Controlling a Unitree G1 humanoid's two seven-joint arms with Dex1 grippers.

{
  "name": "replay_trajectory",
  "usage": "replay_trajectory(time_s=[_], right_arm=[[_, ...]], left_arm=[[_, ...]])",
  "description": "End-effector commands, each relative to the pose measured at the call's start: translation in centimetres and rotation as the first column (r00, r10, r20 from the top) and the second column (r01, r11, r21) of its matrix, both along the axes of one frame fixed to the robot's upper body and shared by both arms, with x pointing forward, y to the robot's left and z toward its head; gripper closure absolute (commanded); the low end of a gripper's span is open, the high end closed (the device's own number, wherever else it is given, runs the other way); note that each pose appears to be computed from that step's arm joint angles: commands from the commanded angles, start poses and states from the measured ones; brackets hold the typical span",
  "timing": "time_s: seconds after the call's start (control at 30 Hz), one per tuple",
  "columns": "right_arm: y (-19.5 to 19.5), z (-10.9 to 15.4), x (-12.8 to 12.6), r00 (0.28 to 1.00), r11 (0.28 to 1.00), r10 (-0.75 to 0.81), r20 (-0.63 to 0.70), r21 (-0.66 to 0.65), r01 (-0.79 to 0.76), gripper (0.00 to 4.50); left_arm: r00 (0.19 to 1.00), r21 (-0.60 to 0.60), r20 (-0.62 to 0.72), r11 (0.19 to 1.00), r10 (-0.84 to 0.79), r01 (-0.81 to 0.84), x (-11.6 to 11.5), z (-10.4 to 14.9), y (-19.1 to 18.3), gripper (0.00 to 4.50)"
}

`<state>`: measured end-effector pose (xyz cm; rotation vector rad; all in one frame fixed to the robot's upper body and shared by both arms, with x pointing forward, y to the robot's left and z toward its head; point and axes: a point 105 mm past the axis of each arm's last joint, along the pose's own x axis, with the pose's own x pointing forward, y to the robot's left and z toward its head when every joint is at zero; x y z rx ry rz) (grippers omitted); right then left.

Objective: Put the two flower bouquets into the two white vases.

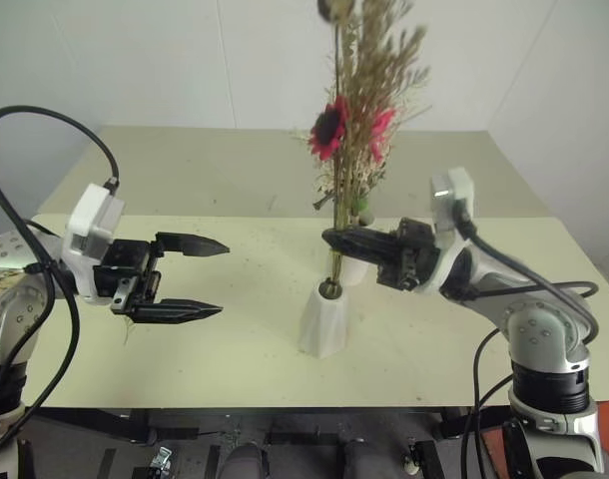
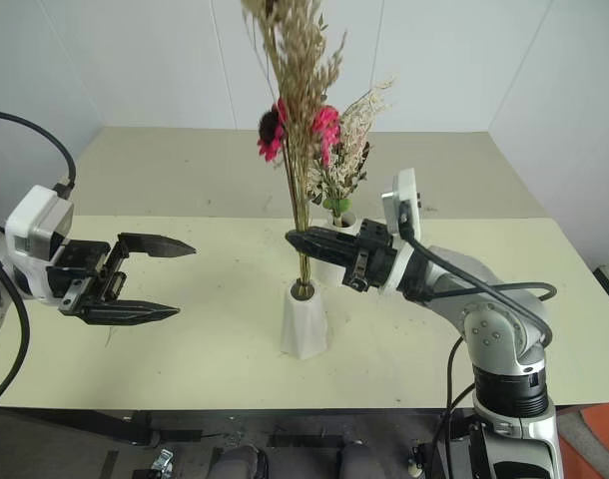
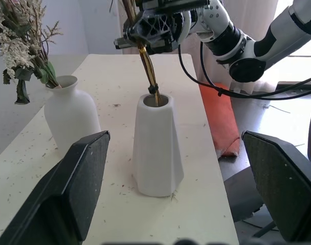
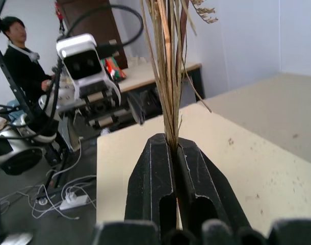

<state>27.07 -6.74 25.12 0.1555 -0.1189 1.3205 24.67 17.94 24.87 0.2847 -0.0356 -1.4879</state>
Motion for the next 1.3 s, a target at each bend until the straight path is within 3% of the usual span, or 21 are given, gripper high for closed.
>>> replay_trajectory(time_s=[0.03,0.2,0.33,0.67,1.0,1.3], right_arm=[[0.2,0.1,-0.5,0.999,1.000,0.009,0.051,-0.010,-0.008,4.45],[0.5,-1.2,-0.3,0.999,0.999,-0.008,0.040,-0.034,0.009,4.45],[0.6,-1.8,-0.1,0.999,0.998,-0.025,0.035,-0.051,0.027,3.37],[-1.5,-3.1,-0.5,0.995,0.990,-0.091,0.046,-0.109,0.095,0.02],[-8.0,-3.2,-1.1,0.959,0.937,-0.275,0.063,-0.204,0.282,0.02],[-13.9,-2.9,-1.5,0.896,0.836,-0.422,0.136,-0.324,0.443,0.02]], left_arm=[[0.999,0.008,0.043,1.000,-0.006,0.006,-0.2,0.4,0.0,0.00],[0.999,0.012,0.042,1.000,-0.008,0.007,-0.1,0.4,-0.1,0.00],[0.999,0.016,0.038,1.000,-0.011,0.010,-0.1,0.3,-0.1,0.00],[0.999,0.020,0.025,1.000,-0.020,0.019,-0.1,0.2,-0.3,0.00],[1.000,0.010,0.012,1.000,-0.021,0.020,-0.3,-0.1,-0.4,0.00],[1.000,-0.005,0.012,1.000,0.000,0.000,-0.4,-0.3,-0.3,0.00]])
